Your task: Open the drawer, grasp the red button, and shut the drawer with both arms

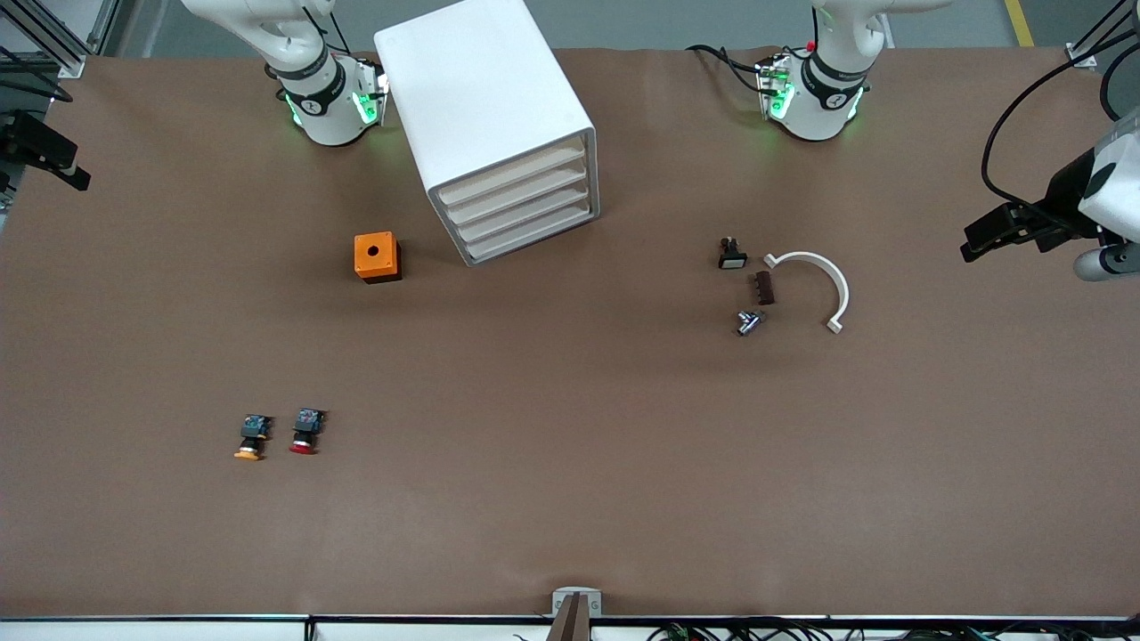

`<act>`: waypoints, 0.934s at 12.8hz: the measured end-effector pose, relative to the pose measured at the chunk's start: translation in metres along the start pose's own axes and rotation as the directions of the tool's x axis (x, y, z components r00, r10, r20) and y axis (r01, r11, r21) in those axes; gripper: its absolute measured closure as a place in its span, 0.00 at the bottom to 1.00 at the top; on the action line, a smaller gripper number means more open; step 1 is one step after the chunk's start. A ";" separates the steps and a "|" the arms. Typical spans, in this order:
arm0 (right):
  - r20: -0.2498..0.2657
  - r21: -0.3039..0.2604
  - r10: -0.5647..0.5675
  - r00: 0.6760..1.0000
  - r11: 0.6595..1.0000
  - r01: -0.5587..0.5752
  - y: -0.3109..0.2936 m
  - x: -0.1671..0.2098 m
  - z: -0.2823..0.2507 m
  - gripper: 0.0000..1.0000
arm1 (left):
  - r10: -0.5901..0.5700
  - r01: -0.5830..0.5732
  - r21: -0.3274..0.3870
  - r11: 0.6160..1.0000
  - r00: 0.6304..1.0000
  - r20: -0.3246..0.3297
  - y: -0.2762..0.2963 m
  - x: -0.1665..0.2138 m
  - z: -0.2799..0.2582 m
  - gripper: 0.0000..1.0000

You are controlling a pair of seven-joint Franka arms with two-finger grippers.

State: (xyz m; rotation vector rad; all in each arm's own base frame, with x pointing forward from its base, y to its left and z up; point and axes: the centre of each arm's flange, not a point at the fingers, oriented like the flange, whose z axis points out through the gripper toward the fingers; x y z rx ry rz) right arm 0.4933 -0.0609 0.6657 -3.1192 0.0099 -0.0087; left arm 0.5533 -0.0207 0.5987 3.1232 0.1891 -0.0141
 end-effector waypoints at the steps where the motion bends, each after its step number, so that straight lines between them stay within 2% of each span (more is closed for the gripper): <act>1: -0.003 -0.001 -0.002 1.000 1.000 0.002 -0.001 0.001 0.000 0.00 | 0.002 -0.002 0.000 1.000 1.000 -0.001 0.000 0.000 -0.001 0.00; 6: -0.030 -0.005 -0.018 0.999 1.000 0.017 -0.010 0.005 -0.001 0.00 | 0.007 -0.007 0.000 1.000 1.000 -0.004 0.001 0.000 -0.001 0.00; 12: -0.014 -0.004 -0.022 1.000 1.000 0.022 -0.012 0.005 0.008 0.00 | 0.010 -0.011 -0.006 1.000 0.999 -0.043 0.003 0.001 -0.019 0.00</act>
